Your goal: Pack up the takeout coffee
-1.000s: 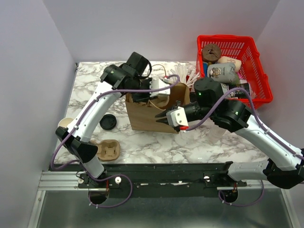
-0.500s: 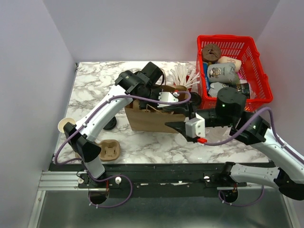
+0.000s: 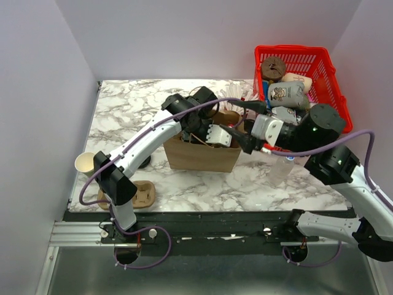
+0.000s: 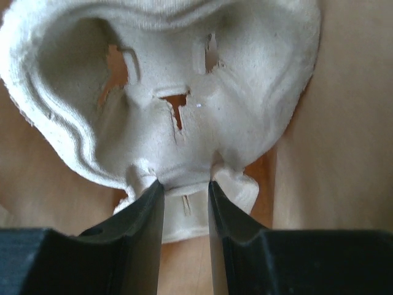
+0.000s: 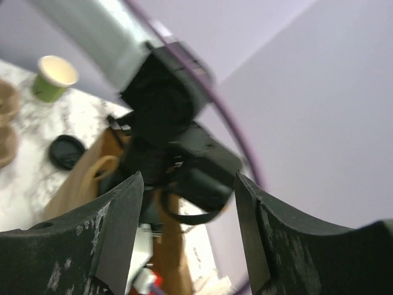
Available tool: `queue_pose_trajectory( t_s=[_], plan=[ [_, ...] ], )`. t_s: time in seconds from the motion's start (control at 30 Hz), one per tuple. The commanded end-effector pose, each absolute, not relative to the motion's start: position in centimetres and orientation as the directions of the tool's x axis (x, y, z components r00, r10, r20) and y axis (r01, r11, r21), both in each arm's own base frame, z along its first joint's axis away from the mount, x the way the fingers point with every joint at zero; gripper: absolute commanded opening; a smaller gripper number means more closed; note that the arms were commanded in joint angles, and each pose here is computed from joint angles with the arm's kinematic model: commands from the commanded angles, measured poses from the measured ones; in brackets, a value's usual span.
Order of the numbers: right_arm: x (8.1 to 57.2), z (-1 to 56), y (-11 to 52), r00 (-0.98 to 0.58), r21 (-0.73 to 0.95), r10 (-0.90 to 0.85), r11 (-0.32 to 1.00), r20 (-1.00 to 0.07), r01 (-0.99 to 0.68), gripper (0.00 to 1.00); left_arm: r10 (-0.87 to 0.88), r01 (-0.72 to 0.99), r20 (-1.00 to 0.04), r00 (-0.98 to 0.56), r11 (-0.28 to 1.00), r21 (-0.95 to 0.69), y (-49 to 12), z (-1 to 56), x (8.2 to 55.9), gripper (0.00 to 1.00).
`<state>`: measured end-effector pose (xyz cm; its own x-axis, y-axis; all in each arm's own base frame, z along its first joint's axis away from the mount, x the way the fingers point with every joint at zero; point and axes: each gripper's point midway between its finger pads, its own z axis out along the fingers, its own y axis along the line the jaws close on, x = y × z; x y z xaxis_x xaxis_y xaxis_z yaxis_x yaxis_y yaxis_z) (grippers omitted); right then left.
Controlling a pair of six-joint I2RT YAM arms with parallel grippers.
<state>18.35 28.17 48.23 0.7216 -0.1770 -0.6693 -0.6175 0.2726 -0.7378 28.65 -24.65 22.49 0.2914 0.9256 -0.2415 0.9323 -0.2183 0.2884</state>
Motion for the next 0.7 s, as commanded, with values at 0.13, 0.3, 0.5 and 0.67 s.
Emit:
queue_pose_trajectory(
  t_s=[0.13,0.3,0.5,0.67],
  plan=[
    [21.8,52.9,24.4,0.662,-0.639,-0.178,0.524,-0.728,-0.563,0.70,0.923,0.928,-0.096,0.372,-0.368,0.056,-21.9,18.9,24.1,0.00],
    [22.3,51.9,24.4,0.624,-0.606,-0.176,0.535,-0.762,-0.589,0.70,0.933,0.933,-0.043,0.358,-0.358,-0.014,-21.5,16.6,24.0,0.00],
    [22.9,50.8,24.1,0.603,-0.598,-0.196,0.540,-0.773,-0.592,0.70,0.941,0.940,0.004,0.339,-0.338,-0.051,-21.6,14.9,24.7,0.03],
    [23.3,50.5,23.9,0.579,-0.575,-0.191,0.548,-0.793,-0.607,0.71,0.949,0.948,0.028,0.314,-0.311,-0.067,-21.7,14.0,25.0,0.18]
  ],
)
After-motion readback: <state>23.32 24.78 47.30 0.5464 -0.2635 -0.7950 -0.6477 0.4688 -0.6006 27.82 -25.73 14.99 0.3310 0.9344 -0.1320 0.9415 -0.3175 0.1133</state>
